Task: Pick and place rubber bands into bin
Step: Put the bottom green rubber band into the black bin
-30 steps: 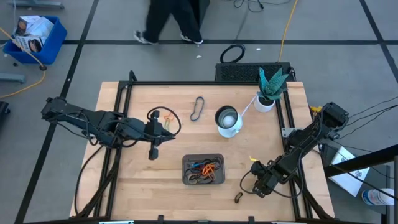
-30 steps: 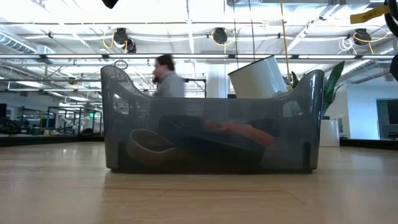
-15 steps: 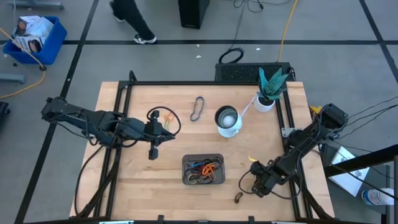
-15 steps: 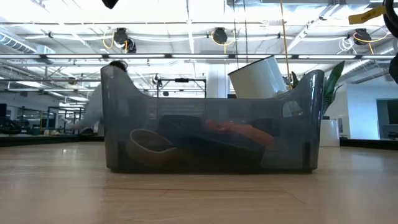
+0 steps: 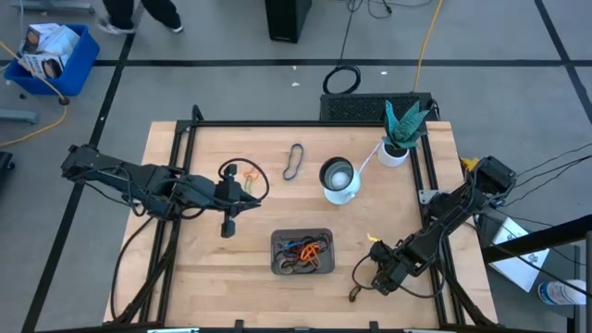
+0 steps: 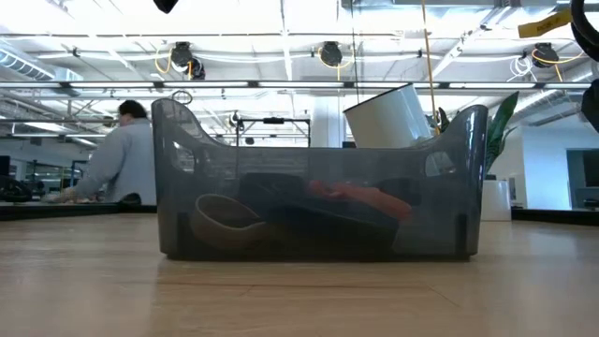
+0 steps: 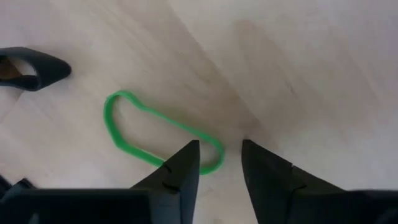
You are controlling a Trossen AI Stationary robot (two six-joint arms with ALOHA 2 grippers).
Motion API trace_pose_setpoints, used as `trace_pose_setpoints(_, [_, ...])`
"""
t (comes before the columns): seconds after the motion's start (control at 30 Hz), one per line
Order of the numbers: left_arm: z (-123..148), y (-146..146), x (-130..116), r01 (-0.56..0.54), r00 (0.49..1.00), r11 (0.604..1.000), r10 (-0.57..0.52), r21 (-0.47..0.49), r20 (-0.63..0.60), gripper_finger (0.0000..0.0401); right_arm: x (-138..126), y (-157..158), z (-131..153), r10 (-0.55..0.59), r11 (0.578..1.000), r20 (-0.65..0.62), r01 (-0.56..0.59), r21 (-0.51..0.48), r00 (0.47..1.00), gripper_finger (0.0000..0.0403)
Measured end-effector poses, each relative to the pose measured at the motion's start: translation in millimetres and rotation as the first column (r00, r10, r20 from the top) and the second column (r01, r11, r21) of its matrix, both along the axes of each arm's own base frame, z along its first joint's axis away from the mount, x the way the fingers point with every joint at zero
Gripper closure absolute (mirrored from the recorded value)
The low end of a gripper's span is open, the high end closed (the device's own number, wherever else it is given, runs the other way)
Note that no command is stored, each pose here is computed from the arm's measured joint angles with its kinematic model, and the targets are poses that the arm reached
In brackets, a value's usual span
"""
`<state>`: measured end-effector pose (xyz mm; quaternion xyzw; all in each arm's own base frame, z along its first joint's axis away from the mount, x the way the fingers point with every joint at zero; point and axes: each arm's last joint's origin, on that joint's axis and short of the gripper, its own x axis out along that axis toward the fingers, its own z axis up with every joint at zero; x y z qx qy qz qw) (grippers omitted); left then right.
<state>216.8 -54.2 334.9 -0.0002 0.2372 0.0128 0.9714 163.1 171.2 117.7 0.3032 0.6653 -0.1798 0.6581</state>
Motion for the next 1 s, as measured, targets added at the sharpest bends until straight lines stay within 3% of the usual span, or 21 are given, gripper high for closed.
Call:
trace_pose_setpoints(0.37, [0,0,0,-0.002,1.000,1.000,0.002,-0.004,0.000,0.0359,-1,-1,-1,0.008,1.000,-0.012,-0.008,-0.008,1.000,0.0391])
trace_pose_setpoints(0.57, [0,0,0,-0.002,1.000,1.000,0.002,-0.005,0.000,0.0359,-1,-1,2,0.054,0.999,0.011,-0.054,-0.003,0.998,0.0400])
trace_pose_setpoints(0.7, [0,0,0,-0.003,1.000,1.000,0.003,-0.005,0.000,0.0359,1,0,17,0.111,0.992,0.122,-0.117,0.043,0.986,0.0401])
trace_pose_setpoints(0.8, [0,0,0,-0.002,1.000,1.000,0.002,-0.006,0.001,0.0359,1,-5,31,0.093,0.995,0.224,-0.100,0.023,0.970,0.0402])
trace_pose_setpoints(0.93, [0,0,0,-0.004,1.000,1.000,0.004,-0.008,0.002,0.0359,2,-15,58,0.037,0.999,0.429,-0.025,-0.034,0.903,0.0402])
trace_pose_setpoints(1.0, [0,0,0,-0.004,1.000,1.000,0.004,-0.008,0.003,0.0359,2,-22,73,0.031,0.998,0.538,0.006,-0.068,0.843,0.0402])
